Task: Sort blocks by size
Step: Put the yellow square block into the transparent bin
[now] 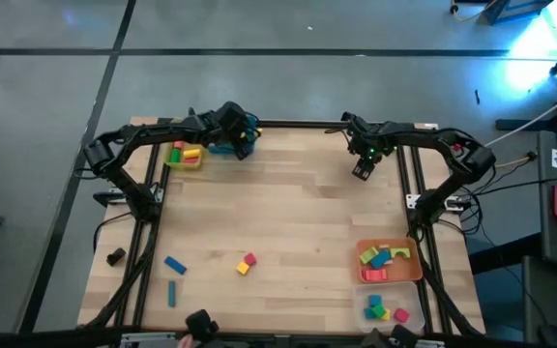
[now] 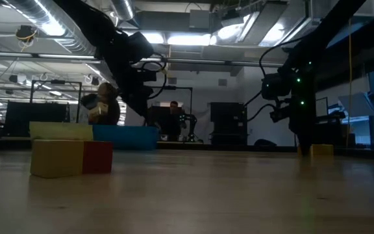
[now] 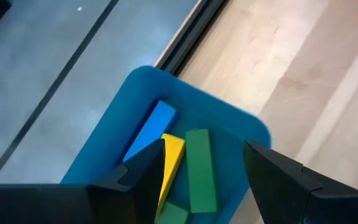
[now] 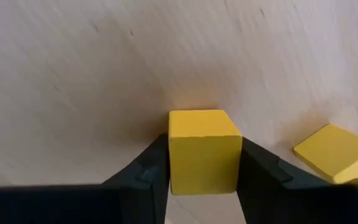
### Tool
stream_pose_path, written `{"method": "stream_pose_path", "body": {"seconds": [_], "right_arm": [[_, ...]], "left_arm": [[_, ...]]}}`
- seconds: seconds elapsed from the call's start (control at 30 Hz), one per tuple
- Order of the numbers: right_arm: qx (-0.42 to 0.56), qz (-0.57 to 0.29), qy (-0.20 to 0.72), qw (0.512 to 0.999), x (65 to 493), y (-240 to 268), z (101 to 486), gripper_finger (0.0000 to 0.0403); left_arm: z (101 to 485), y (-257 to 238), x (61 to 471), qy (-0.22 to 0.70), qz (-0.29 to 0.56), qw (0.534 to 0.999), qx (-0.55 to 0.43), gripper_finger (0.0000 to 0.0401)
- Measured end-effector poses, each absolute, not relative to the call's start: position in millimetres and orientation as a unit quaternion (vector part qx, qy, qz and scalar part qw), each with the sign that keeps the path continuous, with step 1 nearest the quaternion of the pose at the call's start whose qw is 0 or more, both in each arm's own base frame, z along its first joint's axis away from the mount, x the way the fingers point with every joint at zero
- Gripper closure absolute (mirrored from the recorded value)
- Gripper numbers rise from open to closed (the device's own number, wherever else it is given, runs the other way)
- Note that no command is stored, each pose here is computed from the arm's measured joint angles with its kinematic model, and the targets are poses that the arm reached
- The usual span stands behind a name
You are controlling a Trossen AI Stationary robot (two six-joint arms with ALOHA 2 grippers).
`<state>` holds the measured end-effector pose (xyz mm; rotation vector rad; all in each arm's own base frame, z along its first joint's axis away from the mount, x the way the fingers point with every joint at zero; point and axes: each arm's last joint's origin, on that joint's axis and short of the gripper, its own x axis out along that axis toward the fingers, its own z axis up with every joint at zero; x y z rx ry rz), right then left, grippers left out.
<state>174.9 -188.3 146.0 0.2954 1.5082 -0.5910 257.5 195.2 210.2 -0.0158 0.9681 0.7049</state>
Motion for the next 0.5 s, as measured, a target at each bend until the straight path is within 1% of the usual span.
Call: {"method": "stream_pose_path", "body": {"seconds": [0.1, 0.2, 0.37, 0.5], "right_arm": [[0.142, -0.246, 0.674, 0.682, 177.4, -186.2, 148.8, 0.0265], [0.164, -0.217, 0.667, 0.693, 187.3, -183.4, 160.8, 0.0265], [0.211, -0.153, 0.646, 0.717, 212.9, -171.5, 190.8, 0.0265], [0.262, -0.091, 0.618, 0.736, 238.5, -151.8, 218.7, 0.0265]], "left_arm": [[212.0, 192.2, 261.6, 0.450, 0.320, 0.833, 0.012, 0.0201], [214.4, 187.7, 266.8, 0.442, 0.310, 0.841, 0.030, 0.0201], [219.0, 178.9, 275.6, 0.421, 0.298, 0.855, 0.049, 0.0201], [219.0, 172.2, 279.8, 0.420, 0.288, 0.859, 0.053, 0.0201]]}}
